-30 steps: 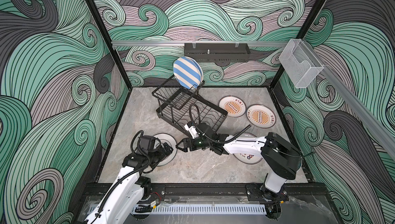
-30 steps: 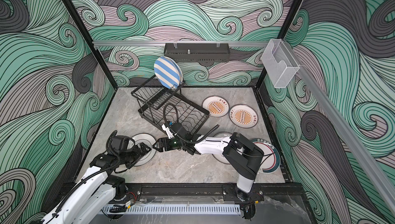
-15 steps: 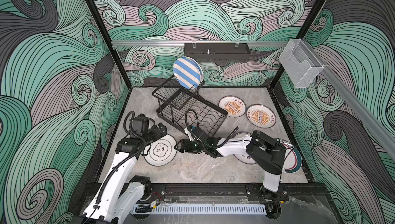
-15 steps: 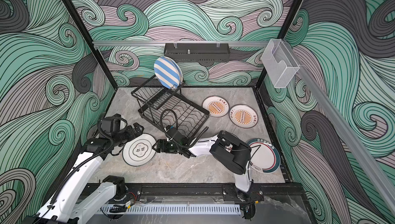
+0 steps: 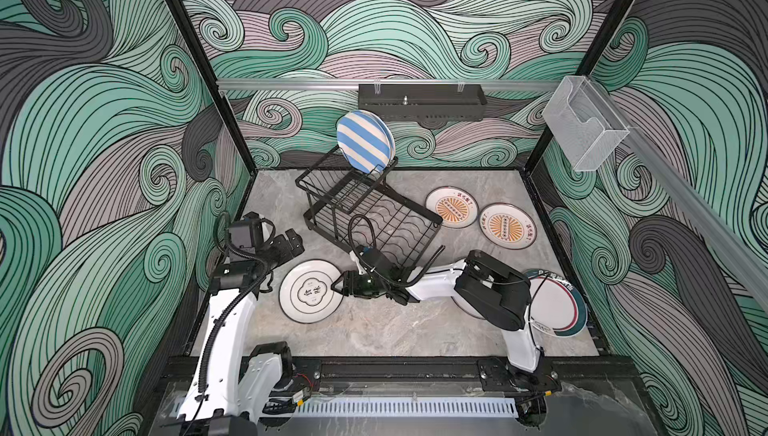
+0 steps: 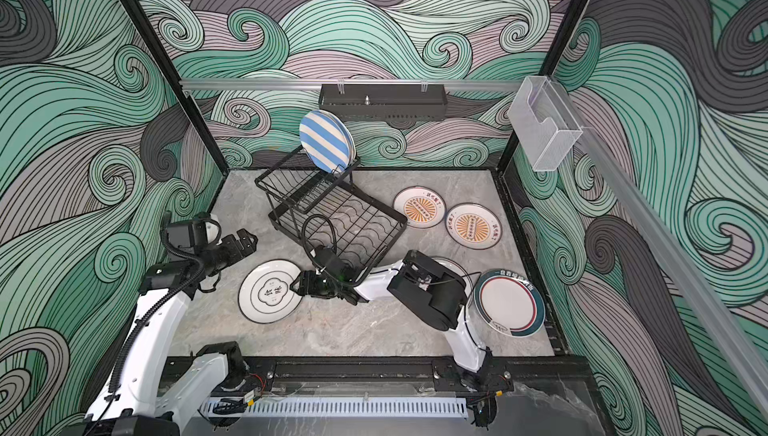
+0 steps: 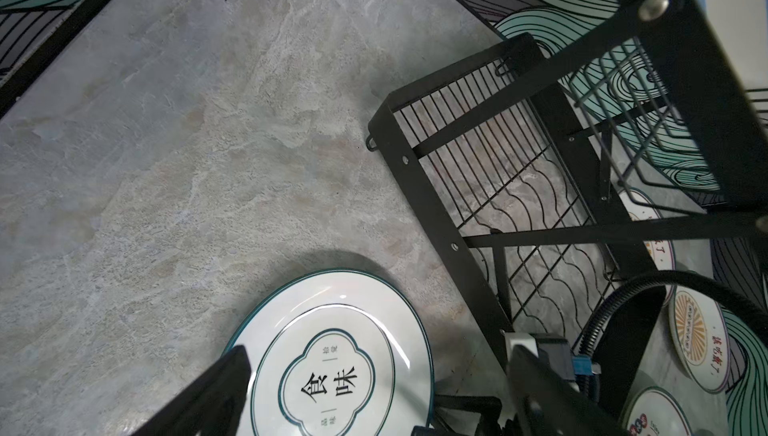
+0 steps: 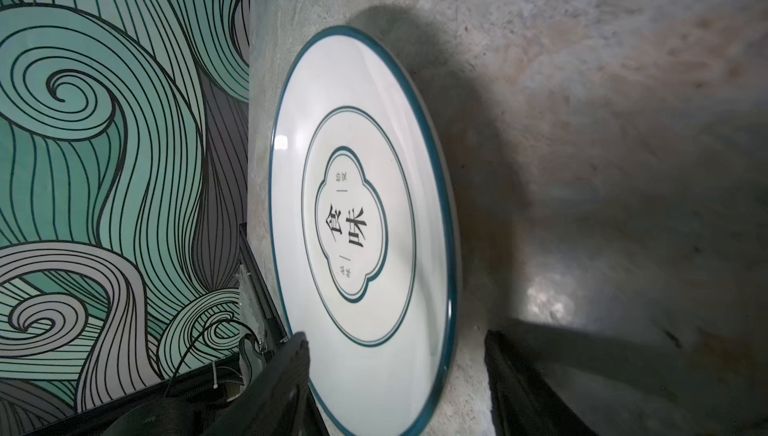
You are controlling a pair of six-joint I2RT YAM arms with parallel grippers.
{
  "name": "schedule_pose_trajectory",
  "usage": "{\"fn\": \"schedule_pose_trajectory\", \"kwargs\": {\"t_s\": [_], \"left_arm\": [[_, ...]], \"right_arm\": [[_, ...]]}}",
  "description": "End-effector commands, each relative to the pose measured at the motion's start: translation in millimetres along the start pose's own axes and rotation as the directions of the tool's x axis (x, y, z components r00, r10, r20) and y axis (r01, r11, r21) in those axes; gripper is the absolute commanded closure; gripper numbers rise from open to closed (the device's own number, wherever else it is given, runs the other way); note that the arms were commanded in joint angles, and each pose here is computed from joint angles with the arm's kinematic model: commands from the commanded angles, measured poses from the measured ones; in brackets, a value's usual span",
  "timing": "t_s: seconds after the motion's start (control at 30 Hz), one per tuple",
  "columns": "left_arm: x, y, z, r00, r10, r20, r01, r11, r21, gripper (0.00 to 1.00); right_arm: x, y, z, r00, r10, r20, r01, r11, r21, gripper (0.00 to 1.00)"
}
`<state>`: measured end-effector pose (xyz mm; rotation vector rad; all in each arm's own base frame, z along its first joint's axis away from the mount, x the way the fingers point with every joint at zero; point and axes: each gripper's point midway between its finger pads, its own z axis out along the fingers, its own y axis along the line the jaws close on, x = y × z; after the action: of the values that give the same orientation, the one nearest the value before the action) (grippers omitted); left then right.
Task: Load the plates into the dish rack
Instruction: 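Lower the right gripper and close it on the white plate's rim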
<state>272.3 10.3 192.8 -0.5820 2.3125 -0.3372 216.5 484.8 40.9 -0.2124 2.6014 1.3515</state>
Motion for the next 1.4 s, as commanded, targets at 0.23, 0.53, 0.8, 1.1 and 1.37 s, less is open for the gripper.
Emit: {"fn": "schedule_pose_trajectory", "kwargs": {"t_s": [0.23, 0.53, 0.8, 1.1, 1.37], "left_arm": [[0, -5, -2, 1.000, 0.010, -0.013, -0.009, 0.999, 0.039, 0.01], [0, -7, -2, 1.000, 0.011, -0.013, -0.011, 0.999, 0.050, 0.01], [1, -8, -2, 1.000, 0.013, -0.018, -0.012, 0.998, 0.060, 0.02], [0, -8, -2, 1.000, 0.014, -0.013, -0.013, 0.998, 0.057, 0.01], [-4, -3, -2, 1.000, 0.000, -0.001, 0.000, 0.999, 0.042, 0.01]], "right_arm": [[4, -14, 14, 0.999, 0.041, -0.034, -0.040, 0.998, 0.044, 0.39], [2, -17, 14, 0.998, 0.055, -0.029, -0.053, 0.997, 0.050, 0.61], [1, -13, 15, 0.999, 0.043, -0.033, -0.041, 0.998, 0.041, 0.79], [-2, -10, 10, 1.000, 0.026, -0.014, -0.025, 0.999, 0.043, 0.94], [-15, 12, -25, 0.994, -0.104, 0.040, 0.101, 0.993, 0.068, 1.00]]}}
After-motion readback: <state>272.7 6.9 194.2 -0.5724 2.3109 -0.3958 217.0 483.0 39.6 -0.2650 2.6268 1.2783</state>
